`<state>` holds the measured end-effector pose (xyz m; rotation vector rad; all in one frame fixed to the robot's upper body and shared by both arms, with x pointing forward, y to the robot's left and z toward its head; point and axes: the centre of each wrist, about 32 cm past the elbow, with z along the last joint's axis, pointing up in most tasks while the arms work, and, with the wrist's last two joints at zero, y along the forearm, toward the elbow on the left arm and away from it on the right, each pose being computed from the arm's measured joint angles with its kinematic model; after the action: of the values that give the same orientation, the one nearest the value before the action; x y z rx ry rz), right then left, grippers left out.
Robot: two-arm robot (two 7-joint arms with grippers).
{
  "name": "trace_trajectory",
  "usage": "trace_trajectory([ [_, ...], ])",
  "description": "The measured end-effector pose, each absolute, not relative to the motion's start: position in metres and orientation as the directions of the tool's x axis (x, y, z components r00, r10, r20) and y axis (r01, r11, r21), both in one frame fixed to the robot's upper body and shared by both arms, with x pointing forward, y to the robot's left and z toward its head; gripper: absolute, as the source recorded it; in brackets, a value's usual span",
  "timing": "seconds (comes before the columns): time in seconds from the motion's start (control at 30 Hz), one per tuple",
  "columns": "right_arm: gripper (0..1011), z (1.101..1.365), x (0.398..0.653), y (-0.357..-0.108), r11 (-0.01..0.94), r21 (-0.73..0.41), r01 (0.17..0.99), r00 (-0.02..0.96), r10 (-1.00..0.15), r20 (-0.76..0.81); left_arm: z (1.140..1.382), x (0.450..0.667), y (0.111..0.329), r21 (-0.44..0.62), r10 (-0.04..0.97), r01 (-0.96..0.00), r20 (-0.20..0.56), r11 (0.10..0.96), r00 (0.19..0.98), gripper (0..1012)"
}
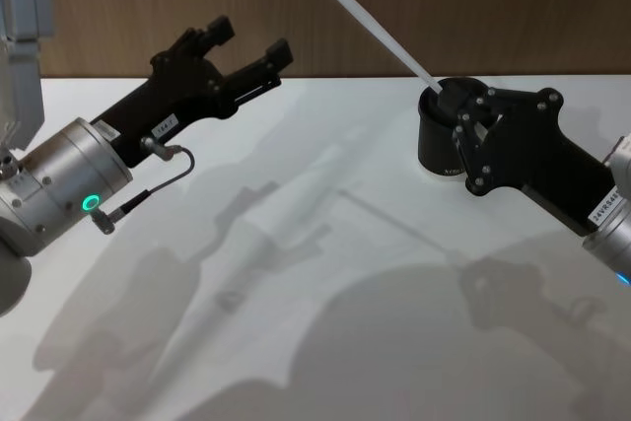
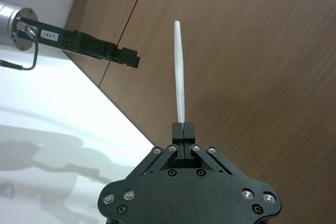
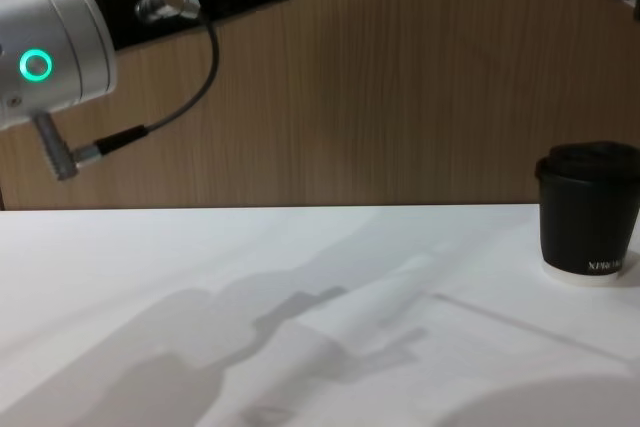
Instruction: Pick up the straw with one hand, pass it to the other hand, and insert it into the cup.
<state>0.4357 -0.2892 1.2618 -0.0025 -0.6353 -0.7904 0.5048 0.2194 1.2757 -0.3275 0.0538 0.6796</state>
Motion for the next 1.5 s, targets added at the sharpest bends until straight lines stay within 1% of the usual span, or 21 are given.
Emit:
trace_trajectory([
  [0.13,2,1.262,0.436,-0.289,0.714,0.228,0.662,0.529,-0.661,0.533,1.278,0.508,0.219,-0.284,0.563,-0.603,-0.216,0.745,0.797,1003],
  [0.33,2,1.262,0.436,-0.289,0.713,0.228,0.662,0.528,-0.661,0.533,1.279,0.515,0.217,-0.291,0.483,-0.574,-0.331,0.765,0.811,1003],
  [0.37,2,1.262,0.436,-0.289,0.713,0.228,0.662,0.528,-0.661,0.533,1.279,0.515,0.217,-0.291,0.483,-0.574,-0.331,0.765,0.811,1003],
  [0.43,2,1.262,0.436,-0.289,0.713,0.228,0.662,0.529,-0.661,0.533,1.278,0.520,0.216,-0.296,0.440,-0.559,-0.383,0.775,0.812,1003],
  [0.5,2,1.262,0.436,-0.289,0.713,0.228,0.663,0.528,-0.661,0.533,1.277,0.523,0.215,-0.302,0.405,-0.545,-0.419,0.782,0.813,1003],
  [0.57,2,1.262,0.436,-0.289,0.713,0.228,0.663,0.528,-0.661,0.533,1.277,0.524,0.214,-0.304,0.398,-0.543,-0.427,0.783,0.812,1003],
  [0.73,2,1.262,0.436,-0.289,0.713,0.228,0.663,0.528,-0.661,0.532,1.274,0.533,0.210,-0.326,0.299,-0.497,-0.501,0.804,0.812,1003],
  [1.1,2,1.262,0.436,-0.289,0.713,0.228,0.663,0.528,-0.661,0.532,1.268,0.545,0.201,-0.379,0.149,-0.411,-0.558,0.829,0.816,1003],
  [1.5,2,1.262,0.436,-0.289,0.713,0.228,0.663,0.528,-0.661,0.533,1.268,0.551,0.192,-0.441,0.042,-0.347,-0.569,0.828,0.821,1003],
])
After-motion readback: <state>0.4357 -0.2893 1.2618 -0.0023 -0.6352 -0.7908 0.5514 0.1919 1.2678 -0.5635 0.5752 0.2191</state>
